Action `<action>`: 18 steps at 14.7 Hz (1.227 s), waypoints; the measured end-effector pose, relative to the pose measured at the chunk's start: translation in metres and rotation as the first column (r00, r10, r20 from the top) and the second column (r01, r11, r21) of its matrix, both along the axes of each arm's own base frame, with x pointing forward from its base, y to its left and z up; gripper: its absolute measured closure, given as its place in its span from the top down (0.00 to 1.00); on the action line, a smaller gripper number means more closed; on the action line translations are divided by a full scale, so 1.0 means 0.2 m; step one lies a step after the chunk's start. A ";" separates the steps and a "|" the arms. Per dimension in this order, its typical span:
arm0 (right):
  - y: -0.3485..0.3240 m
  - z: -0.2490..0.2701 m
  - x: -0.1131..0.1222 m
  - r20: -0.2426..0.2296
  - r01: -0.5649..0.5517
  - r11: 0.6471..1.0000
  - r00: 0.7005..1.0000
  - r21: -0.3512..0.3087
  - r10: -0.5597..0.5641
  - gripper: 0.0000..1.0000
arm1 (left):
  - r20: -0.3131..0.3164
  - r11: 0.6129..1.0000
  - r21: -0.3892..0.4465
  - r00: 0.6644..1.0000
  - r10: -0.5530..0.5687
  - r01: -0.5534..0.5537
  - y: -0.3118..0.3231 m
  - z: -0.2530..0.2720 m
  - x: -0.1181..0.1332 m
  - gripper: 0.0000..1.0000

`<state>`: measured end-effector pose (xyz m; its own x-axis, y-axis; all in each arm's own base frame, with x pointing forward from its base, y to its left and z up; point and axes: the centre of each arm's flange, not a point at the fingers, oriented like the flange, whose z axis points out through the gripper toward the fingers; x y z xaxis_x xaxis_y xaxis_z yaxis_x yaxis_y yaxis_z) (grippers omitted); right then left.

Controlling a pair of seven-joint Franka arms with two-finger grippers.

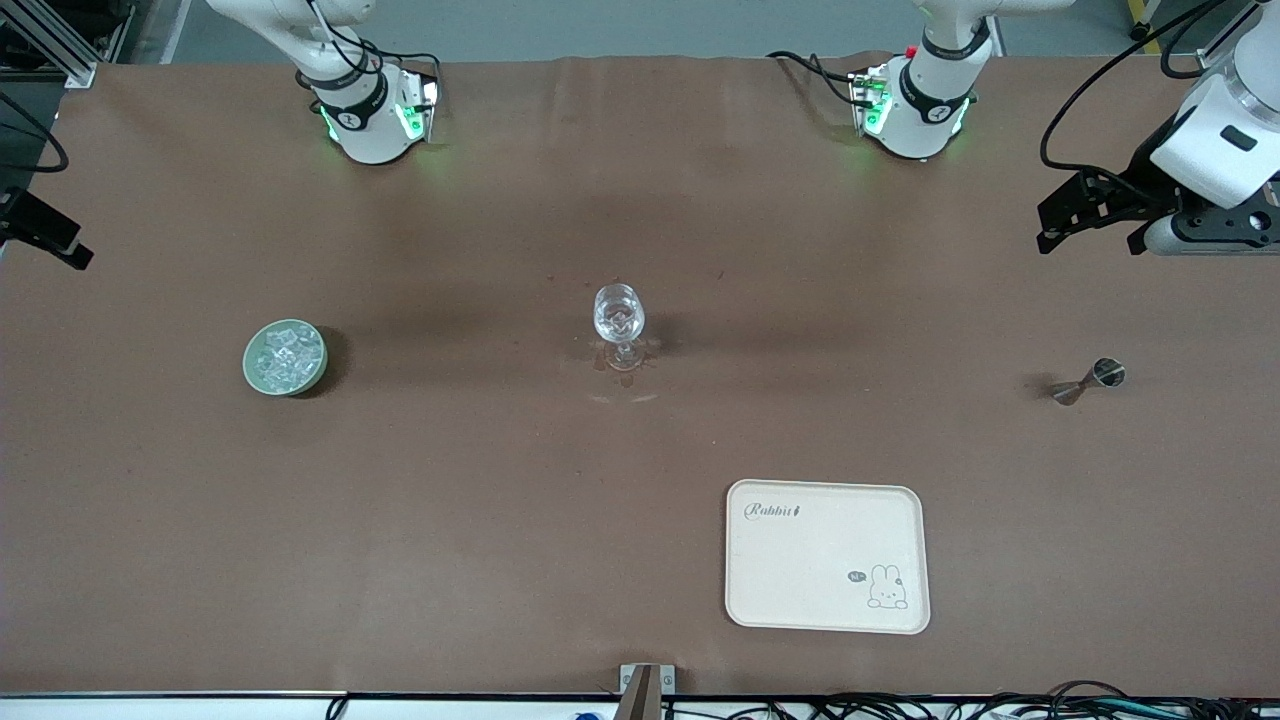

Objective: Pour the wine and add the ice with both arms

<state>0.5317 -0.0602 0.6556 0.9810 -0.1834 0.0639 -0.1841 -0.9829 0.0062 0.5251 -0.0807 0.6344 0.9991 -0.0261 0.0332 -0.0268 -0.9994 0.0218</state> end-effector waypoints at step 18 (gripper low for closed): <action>0.02 -1.00 0.04 -0.176 -0.013 1.000 0.984 0.018 0.015 1.00 | -0.166 0.949 0.007 0.935 0.312 -0.315 0.88 -0.34 0.12 1.00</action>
